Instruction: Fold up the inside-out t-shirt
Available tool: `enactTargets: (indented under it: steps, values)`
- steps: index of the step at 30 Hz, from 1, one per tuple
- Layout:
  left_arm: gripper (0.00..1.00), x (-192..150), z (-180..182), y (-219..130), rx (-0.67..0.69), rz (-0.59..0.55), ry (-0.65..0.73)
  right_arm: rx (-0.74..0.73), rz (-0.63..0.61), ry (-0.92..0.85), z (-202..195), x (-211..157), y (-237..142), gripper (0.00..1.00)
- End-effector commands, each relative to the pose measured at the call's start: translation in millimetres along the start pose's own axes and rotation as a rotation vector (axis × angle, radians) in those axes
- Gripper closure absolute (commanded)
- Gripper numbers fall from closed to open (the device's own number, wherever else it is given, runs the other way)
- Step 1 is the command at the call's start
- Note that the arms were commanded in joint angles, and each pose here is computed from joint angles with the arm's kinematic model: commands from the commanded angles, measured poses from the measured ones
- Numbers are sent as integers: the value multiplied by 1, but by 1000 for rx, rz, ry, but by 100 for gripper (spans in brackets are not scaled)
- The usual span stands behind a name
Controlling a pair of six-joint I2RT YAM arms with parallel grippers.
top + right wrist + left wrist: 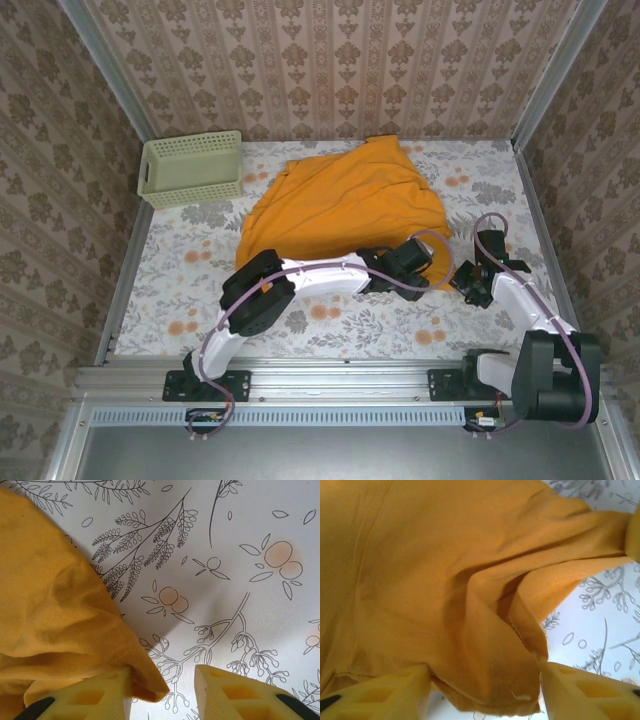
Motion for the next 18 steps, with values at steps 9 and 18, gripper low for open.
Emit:
enactTargets:
  steps: [9,18]
  values:
    - [85,-20,-14,-24,-22,20,38,-19,13,42,-9,12,8,85]
    - [66,-50,-42,-49,-140,22,106,-2,-24,67,-16,13,-9,92]
Point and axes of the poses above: each hand's point on the last joint's axis, 136 mm out from that joint toward the fingers, its own y axis out along the fingers, its own z axis along the line the jaws close on, x = y × z, the point moved 1 cm from there along -y, back along the fingers
